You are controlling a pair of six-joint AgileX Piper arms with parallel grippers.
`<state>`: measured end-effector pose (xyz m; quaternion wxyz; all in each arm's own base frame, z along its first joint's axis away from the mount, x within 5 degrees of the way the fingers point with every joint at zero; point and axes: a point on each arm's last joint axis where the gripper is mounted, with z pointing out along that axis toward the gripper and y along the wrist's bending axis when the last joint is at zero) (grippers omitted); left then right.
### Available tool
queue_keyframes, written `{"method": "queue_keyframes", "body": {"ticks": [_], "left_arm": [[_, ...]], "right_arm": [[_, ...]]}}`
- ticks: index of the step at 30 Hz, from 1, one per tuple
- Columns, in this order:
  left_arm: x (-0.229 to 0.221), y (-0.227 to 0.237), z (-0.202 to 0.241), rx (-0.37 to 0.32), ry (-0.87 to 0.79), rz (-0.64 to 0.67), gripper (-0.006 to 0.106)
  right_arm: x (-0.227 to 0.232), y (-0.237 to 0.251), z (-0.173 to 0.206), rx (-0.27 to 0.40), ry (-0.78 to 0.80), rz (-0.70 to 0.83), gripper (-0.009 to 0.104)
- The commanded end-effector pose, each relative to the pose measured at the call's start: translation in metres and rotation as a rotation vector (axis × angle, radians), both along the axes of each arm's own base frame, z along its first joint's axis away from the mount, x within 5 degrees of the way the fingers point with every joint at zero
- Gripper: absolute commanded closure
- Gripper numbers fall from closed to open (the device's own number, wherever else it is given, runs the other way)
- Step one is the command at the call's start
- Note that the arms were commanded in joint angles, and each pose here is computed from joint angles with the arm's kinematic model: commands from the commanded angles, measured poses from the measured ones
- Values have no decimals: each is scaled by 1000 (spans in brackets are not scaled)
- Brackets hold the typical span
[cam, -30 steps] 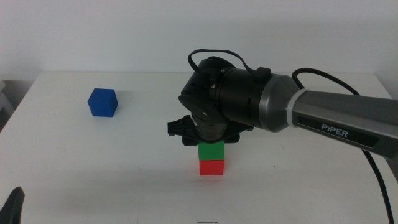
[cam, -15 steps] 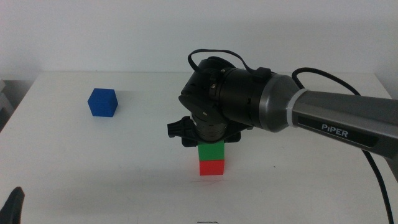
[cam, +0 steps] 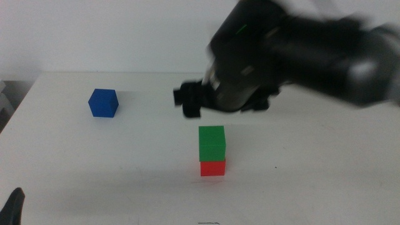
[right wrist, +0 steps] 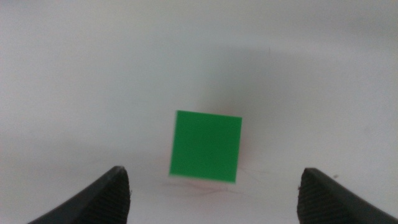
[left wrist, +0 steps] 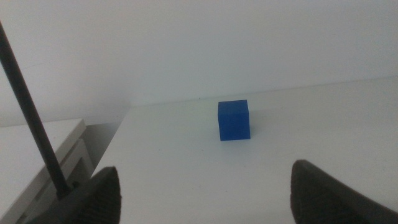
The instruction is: Stack red cubes first, then green, then blue cubes in a specific spot.
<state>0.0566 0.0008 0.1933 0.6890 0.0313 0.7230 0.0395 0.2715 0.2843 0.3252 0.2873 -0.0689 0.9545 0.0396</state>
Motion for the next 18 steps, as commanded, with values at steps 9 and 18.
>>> {"method": "queue_keyframes", "body": {"ticks": [9,18], "left_arm": [[-2,0,9,-7,-97,0,7],[-2,0,9,-7,-97,0,7]], "right_arm": [[-81,-95,92,41,-199,246,16],[-155,-183,92,110,-309,295,16]]}}
